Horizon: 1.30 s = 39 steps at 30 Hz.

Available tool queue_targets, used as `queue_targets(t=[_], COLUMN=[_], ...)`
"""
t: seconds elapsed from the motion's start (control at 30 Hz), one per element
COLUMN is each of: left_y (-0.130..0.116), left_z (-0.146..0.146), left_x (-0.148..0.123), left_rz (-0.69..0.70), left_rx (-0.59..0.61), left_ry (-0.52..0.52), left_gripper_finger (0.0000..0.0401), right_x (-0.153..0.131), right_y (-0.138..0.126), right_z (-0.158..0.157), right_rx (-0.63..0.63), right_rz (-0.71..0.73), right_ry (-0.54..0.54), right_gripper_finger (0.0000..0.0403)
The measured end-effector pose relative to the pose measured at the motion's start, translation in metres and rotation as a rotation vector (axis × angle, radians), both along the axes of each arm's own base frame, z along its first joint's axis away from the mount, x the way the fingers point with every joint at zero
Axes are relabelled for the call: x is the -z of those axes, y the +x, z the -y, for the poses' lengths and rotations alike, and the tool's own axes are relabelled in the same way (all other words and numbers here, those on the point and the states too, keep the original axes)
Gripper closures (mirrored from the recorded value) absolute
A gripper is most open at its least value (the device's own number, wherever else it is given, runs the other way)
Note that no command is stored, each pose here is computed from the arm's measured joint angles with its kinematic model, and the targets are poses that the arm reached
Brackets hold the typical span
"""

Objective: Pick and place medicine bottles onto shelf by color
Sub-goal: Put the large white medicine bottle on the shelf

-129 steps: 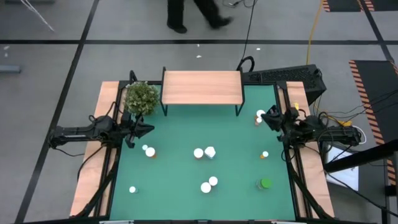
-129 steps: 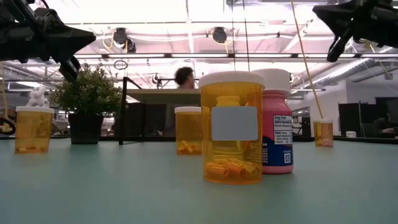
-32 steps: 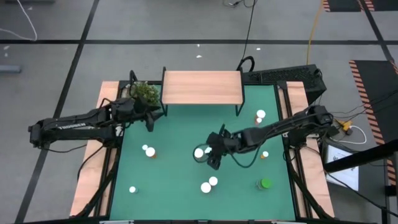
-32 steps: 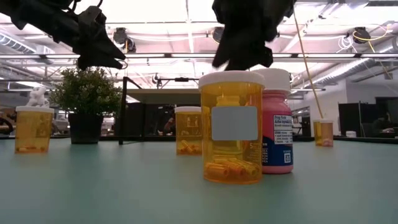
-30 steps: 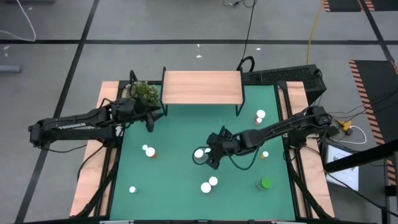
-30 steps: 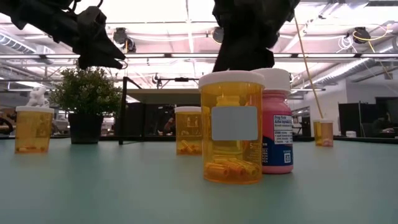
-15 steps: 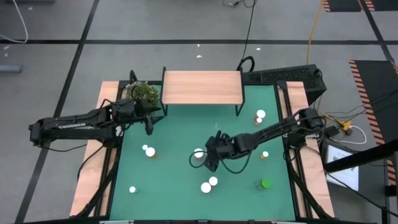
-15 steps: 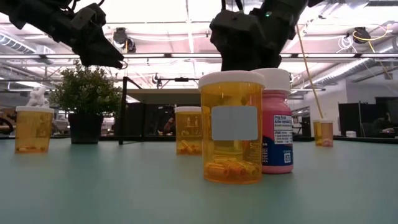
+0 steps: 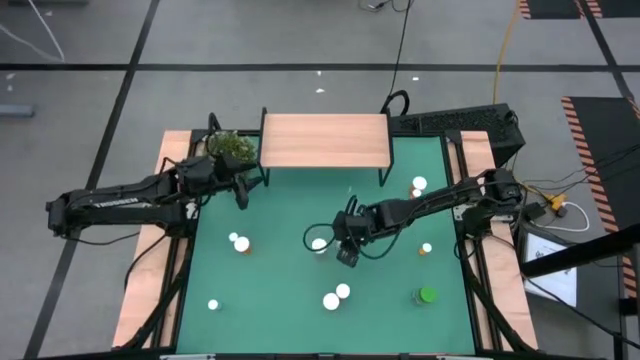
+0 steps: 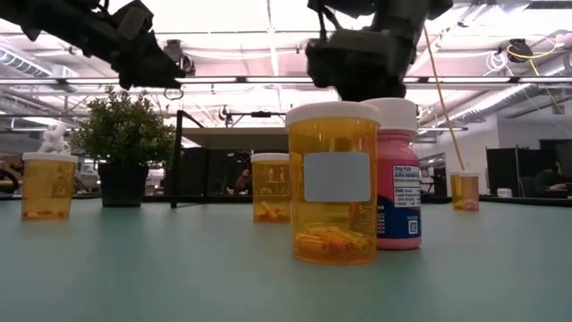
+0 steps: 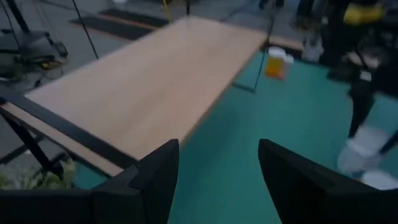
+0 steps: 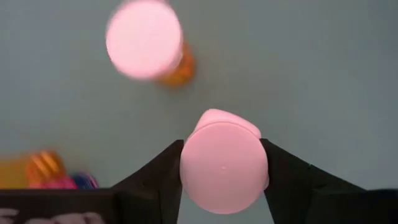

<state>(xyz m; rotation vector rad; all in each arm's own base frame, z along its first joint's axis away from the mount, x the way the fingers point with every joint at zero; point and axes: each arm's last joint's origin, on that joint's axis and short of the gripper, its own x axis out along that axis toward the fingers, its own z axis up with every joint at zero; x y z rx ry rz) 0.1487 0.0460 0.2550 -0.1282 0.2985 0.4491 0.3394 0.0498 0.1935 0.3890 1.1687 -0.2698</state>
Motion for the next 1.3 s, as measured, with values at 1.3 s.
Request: queue_targets(t=[1.3], left_y=[0.029], left_z=[0.013], left_x=[-0.001], left_rz=[0.198], left_rx=[-0.086], left_ry=[-0.195], left_gripper_finger=[0.0178], right_x=[-0.155], right_y=[-0.085], right_z=[0.286], right_rx=[-0.46], right_rz=[0.071], right_ry=[-0.453], right_gripper_finger=[0.0221])
